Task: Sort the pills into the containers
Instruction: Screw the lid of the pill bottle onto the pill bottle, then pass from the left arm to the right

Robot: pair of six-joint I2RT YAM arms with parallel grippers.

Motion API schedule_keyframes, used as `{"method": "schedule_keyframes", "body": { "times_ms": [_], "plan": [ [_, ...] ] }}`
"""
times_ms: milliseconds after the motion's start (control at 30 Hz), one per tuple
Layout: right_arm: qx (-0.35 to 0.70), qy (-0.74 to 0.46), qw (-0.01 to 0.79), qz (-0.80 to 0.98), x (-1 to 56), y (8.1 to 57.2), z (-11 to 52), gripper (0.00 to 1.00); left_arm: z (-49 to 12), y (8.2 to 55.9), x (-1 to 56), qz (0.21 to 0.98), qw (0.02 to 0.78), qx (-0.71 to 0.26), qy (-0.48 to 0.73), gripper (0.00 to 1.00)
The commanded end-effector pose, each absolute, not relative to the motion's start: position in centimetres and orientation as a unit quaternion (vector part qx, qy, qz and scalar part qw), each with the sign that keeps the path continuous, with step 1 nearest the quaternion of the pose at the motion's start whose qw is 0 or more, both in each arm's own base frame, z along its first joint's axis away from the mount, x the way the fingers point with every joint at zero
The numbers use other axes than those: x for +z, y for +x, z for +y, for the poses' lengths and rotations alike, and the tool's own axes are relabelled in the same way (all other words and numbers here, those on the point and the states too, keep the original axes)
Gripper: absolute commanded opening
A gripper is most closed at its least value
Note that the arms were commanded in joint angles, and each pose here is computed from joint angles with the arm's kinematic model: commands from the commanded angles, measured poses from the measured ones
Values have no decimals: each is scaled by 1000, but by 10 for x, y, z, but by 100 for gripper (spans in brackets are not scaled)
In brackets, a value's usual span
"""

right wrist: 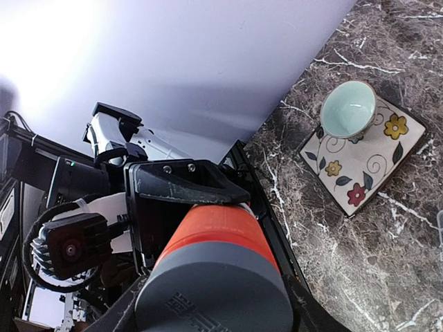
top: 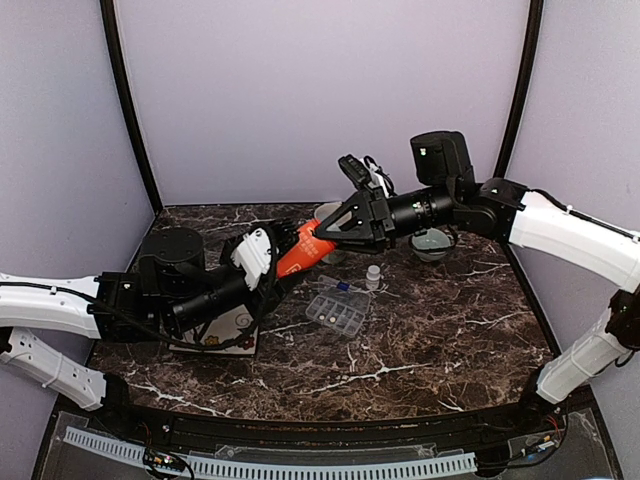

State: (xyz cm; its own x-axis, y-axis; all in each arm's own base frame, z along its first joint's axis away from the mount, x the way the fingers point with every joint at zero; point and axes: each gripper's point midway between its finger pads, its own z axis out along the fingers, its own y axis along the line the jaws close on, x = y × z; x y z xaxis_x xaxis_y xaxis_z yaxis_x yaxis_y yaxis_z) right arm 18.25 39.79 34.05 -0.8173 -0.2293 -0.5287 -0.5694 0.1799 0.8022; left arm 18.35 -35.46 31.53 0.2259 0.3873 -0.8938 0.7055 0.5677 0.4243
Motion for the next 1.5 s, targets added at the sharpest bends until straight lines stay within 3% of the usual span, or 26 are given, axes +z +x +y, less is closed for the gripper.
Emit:
{"method": "schedule_keyframes", "body": {
  "times_ms": [0,267,433,533,700,800,1100,1467],
  "plan": [
    [576,-258,133,764,316,189,408,58,-369,144,393,513,704,-257,419,0],
    [578,-261,129,762,315,189,410,54,-372,143,389,516,699,-253,426,0],
    [576,-264,124,764,313,187,409,38,-375,146,386,522,696,-247,428,0],
    [576,-265,122,764,312,186,409,23,-376,149,384,527,694,-243,426,0],
    [575,-263,123,764,311,186,408,13,-376,153,382,534,695,-238,418,1],
    [572,-262,133,766,313,188,406,12,-374,155,381,541,695,-234,412,18],
    [552,-258,168,775,318,198,400,9,-367,156,375,557,686,-235,406,50],
    [541,-256,179,781,316,203,398,8,-362,156,376,566,681,-237,400,70]
  ]
}}
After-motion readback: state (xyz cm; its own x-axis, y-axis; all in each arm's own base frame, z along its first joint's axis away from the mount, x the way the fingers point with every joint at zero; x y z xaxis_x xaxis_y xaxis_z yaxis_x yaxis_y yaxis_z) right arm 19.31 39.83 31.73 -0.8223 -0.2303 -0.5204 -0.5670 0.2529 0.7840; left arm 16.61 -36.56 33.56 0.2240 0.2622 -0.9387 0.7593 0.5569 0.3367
